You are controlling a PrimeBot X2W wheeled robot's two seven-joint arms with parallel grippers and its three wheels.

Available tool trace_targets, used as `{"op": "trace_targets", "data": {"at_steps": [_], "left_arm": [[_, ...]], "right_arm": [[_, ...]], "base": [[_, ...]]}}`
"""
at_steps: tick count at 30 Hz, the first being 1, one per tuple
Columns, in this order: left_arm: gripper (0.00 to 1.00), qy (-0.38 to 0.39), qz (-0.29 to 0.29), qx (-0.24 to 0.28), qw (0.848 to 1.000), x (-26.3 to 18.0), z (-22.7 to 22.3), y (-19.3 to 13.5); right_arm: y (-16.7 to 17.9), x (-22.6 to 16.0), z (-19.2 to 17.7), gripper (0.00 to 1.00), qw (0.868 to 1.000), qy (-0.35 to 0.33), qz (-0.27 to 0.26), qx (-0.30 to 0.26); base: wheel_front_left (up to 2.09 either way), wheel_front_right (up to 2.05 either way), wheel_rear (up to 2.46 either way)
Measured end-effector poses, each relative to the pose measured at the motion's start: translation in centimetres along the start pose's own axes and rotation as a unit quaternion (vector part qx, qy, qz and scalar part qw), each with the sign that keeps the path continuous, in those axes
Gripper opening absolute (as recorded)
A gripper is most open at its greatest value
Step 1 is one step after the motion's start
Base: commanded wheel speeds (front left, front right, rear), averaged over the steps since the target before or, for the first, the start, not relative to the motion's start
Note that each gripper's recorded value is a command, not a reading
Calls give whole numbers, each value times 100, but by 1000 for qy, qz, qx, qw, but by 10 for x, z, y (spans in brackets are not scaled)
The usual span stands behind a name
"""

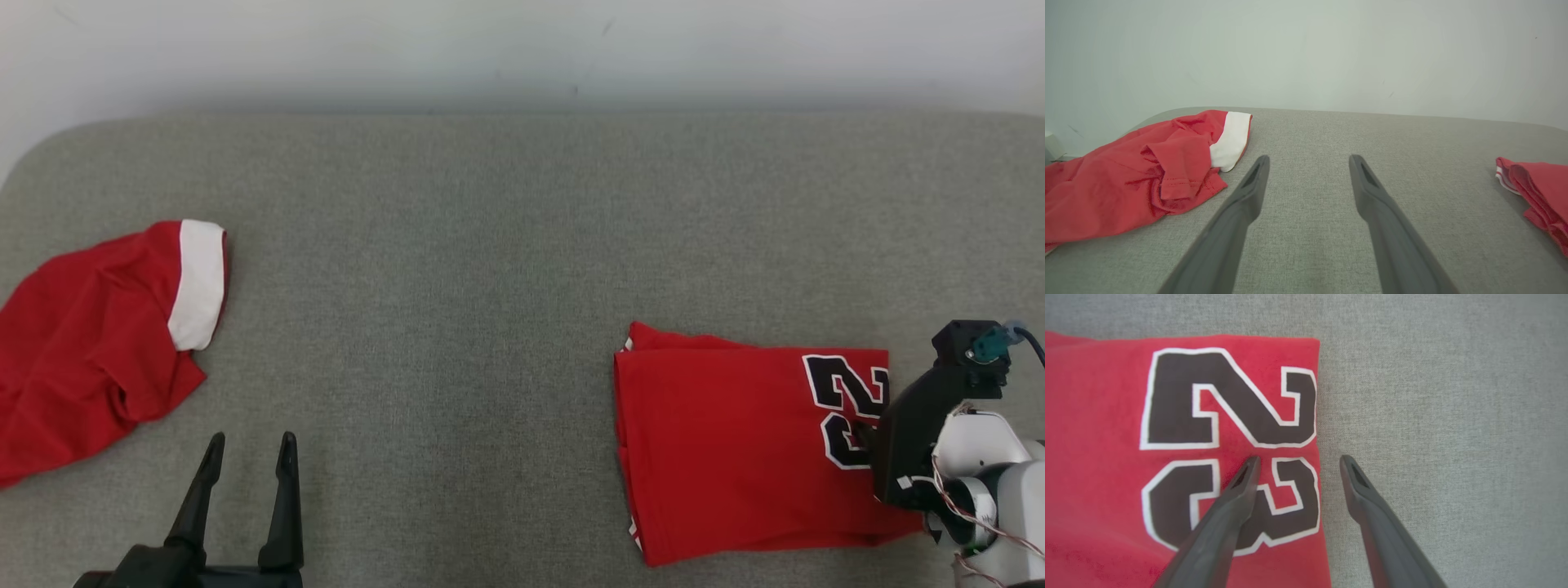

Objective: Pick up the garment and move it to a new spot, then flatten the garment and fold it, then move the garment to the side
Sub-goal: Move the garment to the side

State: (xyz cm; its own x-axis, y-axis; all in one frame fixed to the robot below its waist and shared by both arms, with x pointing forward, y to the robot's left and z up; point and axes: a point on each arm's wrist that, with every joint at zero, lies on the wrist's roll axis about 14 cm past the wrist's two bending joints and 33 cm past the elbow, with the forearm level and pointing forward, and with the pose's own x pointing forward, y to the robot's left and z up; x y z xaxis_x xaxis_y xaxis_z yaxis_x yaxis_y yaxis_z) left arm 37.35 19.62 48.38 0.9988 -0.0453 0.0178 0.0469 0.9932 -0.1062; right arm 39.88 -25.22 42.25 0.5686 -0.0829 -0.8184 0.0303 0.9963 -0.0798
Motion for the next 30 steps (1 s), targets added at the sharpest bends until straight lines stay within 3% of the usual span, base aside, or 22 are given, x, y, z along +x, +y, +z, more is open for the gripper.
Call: {"op": "trace_targets", "data": {"at_steps": [8,9,10,11,22,27,30], "left_arm": [[100,13,-7,14,1000,20,-11,2],[100,15,-7,15,1000,21,-12,2],[100,16,-7,16,1000,21,-13,2],[100,16,-6,17,1000,22,-13,3],[100,-3,-42,21,999,42,-6,-17],[100,-15,-77,27,997,60,-4,-34],[100,-15,-100,28,994,70,-9,-45]], "right_arm": [[15,46,-20,100,997,72,16,7],[17,48,-20,50,997,76,18,3],[19,50,-20,14,997,78,19,-3],[21,52,-20,0,997,79,21,-11],[18,55,22,0,998,-11,15,-62],[-12,59,52,0,995,-54,-28,-83],[-51,61,59,0,992,-56,-74,-83]], "base": [[0,0,0],[0,0,0],[0,0,0],[0,0,0],[0,0,0],[0,0,0],[0,0,0]]}}
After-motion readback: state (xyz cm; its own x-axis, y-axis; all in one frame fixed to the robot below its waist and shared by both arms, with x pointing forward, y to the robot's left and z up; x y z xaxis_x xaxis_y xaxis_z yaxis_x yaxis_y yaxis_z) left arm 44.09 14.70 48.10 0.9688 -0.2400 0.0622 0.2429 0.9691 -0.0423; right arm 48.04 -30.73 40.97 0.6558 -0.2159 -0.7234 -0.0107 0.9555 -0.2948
